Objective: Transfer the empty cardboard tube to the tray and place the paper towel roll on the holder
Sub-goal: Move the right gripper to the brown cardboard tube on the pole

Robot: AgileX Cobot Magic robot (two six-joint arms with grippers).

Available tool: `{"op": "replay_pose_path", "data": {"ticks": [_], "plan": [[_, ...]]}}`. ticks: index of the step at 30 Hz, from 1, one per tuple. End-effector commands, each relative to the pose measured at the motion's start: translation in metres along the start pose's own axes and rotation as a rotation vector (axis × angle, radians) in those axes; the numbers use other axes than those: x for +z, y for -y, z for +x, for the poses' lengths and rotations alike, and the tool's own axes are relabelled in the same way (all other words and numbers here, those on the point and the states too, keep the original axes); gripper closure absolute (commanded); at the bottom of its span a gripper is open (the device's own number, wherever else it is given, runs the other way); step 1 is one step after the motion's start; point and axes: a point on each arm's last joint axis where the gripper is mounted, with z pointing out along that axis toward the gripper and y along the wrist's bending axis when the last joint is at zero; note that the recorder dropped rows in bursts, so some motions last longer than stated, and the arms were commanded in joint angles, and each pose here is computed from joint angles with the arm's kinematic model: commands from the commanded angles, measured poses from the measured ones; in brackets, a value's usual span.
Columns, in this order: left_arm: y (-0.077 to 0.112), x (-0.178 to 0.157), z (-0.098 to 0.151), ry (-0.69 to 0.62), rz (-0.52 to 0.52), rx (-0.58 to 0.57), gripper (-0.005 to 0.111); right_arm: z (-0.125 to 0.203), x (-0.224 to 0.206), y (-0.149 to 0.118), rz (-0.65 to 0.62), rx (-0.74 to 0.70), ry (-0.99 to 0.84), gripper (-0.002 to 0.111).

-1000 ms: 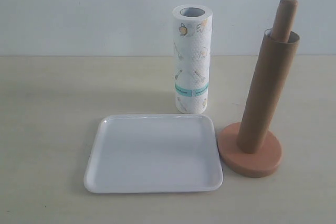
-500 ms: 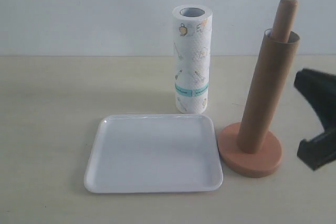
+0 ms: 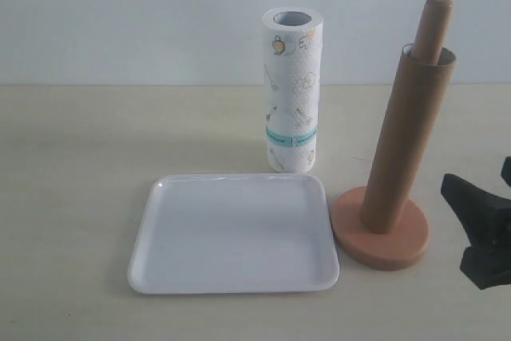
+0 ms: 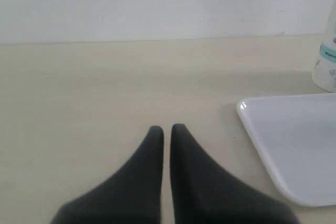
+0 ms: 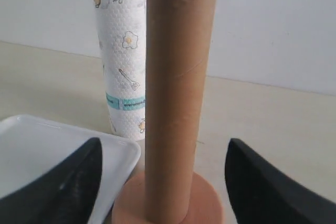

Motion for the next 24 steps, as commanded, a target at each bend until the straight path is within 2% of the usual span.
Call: {"op": "replay_pose_path", "data": {"ticks": [1, 14, 24], "plan": [[0.001, 0.000, 0.000, 0.010, 0.009, 0.005, 0.103, 0.001, -0.001, 0.002, 0.021, 0.085, 0.001, 0.042], [0.001, 0.000, 0.000, 0.010, 0.009, 0.005, 0.103, -0.005, -0.001, 0.002, 0.020, -0.026, 0.068, 0.042], [0.001, 0.000, 0.000, 0.010, 0.009, 0.005, 0.103, -0.009, 0.010, 0.002, 0.023, -0.042, 0.101, 0.042]]}}
